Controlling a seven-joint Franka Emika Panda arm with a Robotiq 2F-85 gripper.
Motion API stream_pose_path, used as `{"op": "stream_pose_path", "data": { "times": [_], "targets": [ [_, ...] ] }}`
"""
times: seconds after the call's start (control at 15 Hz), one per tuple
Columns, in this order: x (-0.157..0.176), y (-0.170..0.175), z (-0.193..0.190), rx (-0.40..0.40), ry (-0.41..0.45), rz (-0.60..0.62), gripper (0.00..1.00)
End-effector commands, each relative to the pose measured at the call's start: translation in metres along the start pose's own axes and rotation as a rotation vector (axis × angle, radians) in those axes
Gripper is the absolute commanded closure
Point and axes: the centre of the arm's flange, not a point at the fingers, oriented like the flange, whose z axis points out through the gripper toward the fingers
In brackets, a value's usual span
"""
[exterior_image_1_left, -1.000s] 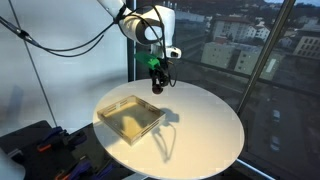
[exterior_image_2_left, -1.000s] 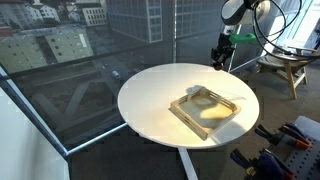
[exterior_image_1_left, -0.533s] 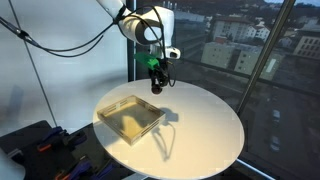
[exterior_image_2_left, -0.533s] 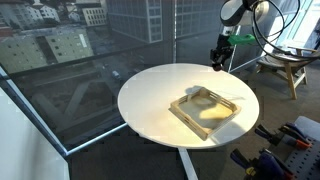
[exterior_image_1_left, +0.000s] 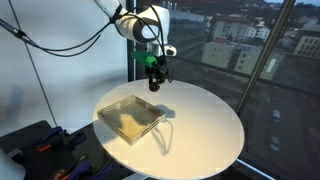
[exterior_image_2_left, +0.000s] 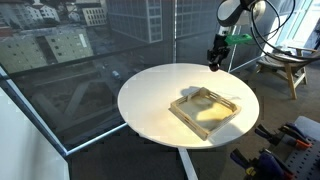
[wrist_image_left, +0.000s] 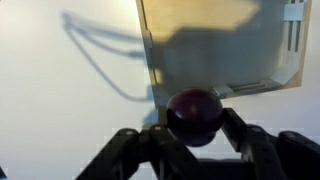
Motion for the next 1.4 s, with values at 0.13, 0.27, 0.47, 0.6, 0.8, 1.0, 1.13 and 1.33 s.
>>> {"op": "stream_pose_path", "data": {
  "times": [0.13, 0.27, 0.47, 0.6, 0.8, 1.0, 1.13, 1.33],
  "targets": [
    [0.000, -0.024, -0.013, -0.023, 0.022, -0.070, 0.67],
    [-0.002, -0.033, -0.014, -0.026, 0.023, -0.093, 0.67],
    [-0.004, -0.045, -0.016, -0.026, 0.021, -0.126, 0.67],
    [-0.005, -0.052, -0.017, -0.018, 0.016, -0.141, 0.67],
    [-0.007, -0.061, -0.018, -0.005, 0.010, -0.157, 0.67],
    [-0.010, -0.069, -0.019, 0.003, -0.001, -0.166, 0.67],
    [-0.012, -0.073, -0.020, 0.001, -0.016, -0.169, 0.67],
    [-0.016, -0.077, -0.023, 0.002, -0.043, -0.173, 0.67]
  ]
}}
